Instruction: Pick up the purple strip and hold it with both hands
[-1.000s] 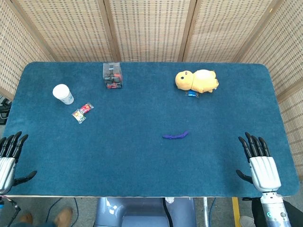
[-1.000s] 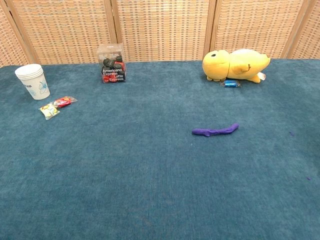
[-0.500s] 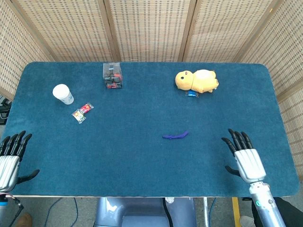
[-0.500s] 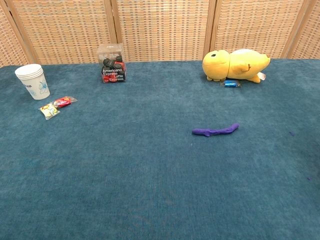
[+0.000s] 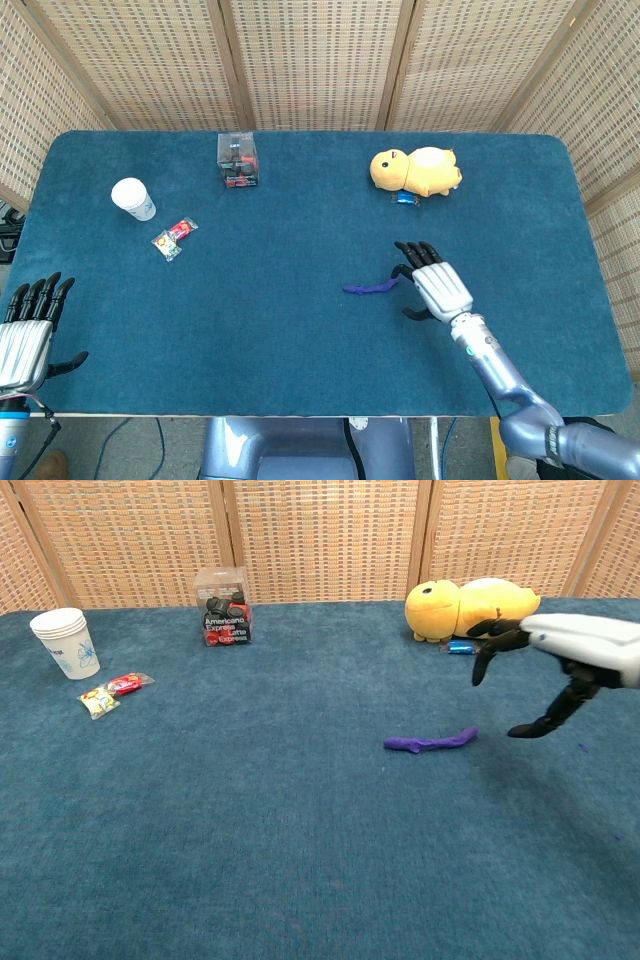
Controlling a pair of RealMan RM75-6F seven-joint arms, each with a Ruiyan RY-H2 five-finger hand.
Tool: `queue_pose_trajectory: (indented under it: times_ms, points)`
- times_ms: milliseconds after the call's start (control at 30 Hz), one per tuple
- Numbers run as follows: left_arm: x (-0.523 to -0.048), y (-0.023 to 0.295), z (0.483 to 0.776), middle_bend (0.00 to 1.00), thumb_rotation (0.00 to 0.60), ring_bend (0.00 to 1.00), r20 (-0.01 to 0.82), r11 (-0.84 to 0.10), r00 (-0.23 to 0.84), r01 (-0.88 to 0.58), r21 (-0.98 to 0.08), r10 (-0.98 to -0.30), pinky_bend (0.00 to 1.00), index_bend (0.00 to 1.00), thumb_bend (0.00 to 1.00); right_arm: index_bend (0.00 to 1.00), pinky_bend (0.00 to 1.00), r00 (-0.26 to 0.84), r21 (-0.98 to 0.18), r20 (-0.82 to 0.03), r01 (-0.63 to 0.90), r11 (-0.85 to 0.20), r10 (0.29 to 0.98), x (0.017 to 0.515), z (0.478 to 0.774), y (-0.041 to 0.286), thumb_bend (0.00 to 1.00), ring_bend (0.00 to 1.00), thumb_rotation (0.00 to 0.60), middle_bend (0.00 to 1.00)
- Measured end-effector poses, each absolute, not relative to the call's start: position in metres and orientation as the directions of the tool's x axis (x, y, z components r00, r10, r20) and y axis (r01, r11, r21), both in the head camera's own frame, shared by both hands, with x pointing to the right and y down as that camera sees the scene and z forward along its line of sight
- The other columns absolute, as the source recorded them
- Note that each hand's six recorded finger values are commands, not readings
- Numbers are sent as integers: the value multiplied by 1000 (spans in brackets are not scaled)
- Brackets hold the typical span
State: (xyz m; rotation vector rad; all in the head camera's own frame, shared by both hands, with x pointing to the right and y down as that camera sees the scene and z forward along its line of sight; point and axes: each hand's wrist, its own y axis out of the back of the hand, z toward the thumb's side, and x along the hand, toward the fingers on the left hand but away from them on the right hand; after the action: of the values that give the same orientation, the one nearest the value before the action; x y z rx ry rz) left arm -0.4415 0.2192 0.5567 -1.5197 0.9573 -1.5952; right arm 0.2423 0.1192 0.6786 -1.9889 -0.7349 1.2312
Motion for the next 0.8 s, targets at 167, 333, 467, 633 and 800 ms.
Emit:
queue_pose_trajectory:
  times_ms: [167,333,467,633,800]
  points:
    - [-446,216,564,0,600,0,477,-478,-66,14,-878,-877,0,0,0,411,0,389,-779,-561,53,-625,731,226,706,113,376,0,600,132]
    - [-448,214,567,0,600,0,481,-484,-77,15,-875,-873,0,0,0,412,0,375,-774,-585,7,-633,719,214,729,110,383,0,600,134]
    - [-450,214,569,0,600,0,487,-489,-83,13,-872,-870,0,0,0,441,0,354,-770,-601,-17,-638,717,213,740,108,392,0,600,132]
    - [-451,214,569,0,600,0,487,-490,-83,12,-872,-869,0,0,0,477,0,324,-764,-614,-16,-645,720,216,747,106,420,0,600,131]
    - [-450,214,570,0,600,0,492,-494,-80,13,-869,-867,0,0,0,499,0,320,-762,-618,-19,-648,718,216,749,107,429,0,600,131]
